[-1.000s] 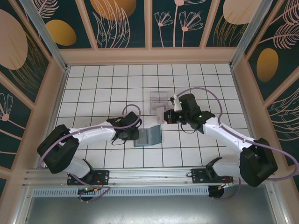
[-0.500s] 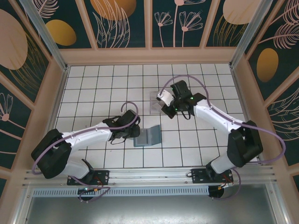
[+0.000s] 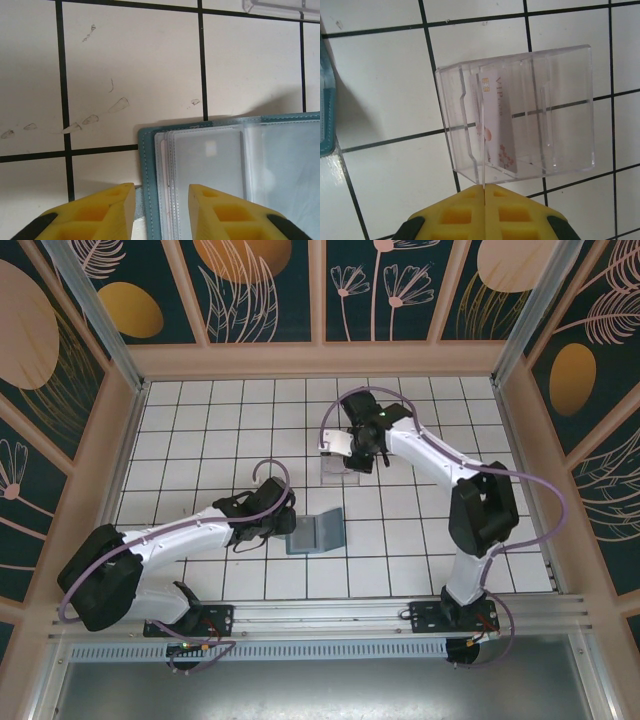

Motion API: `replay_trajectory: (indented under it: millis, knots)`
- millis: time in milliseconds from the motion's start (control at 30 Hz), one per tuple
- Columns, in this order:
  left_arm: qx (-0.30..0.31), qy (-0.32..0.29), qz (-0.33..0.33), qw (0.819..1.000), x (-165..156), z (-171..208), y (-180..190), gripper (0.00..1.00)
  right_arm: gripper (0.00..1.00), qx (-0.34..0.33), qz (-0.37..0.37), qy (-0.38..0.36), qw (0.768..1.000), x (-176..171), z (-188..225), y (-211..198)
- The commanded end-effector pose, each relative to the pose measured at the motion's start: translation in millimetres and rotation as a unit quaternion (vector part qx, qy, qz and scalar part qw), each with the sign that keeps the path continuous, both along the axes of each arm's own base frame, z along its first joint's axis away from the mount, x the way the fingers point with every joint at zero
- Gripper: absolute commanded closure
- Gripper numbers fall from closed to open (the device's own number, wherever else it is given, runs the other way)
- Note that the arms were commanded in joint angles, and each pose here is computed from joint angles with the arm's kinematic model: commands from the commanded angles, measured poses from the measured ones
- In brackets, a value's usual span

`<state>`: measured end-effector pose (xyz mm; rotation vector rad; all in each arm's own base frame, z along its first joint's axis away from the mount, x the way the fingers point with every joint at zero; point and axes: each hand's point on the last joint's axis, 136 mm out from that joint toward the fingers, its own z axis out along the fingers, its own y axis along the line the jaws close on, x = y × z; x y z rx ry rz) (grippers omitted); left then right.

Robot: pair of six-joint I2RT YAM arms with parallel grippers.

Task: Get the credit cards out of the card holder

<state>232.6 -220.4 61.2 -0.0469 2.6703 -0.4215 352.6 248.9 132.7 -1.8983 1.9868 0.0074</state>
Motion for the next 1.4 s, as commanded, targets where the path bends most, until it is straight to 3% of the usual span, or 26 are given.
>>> replay_trajectory:
  millis: [0, 933, 967, 1033, 1167, 1367]
  knots:
    - [-0.008, -0.012, 0.014, 1.000, 6.7, 5.0, 0.2, 0.65, 1.00, -0.041, 0.036, 0.002, 0.999, 0.6, -0.6, -0.9]
    - [-0.011, -0.011, 0.024, 1.000, 2.7, 3.9, 8.0, 0.65, 1.00, -0.068, 0.061, 0.074, 0.993, 4.7, -55.0, 17.9]
    - [-0.012, -0.012, 0.025, 1.000, 2.5, 4.6, 8.1, 0.64, 0.99, -0.069, 0.060, 0.071, 0.993, 5.8, -55.1, 18.1]
    - [-0.009, -0.014, 0.025, 1.000, 2.7, 5.1, 9.5, 0.65, 0.83, -0.070, 0.054, 0.061, 0.994, 9.8, -51.5, 17.4]
    - [-0.009, -0.016, 0.026, 0.999, 3.9, 6.6, 9.2, 0.64, 0.67, -0.066, 0.040, 0.014, 0.997, 22.9, -34.5, 16.8]
    - [-0.012, -0.012, 0.024, 1.000, 4.2, 4.5, 6.5, 0.64, 0.63, -0.088, 0.029, -0.081, 0.992, 43.4, -20.4, 4.4]
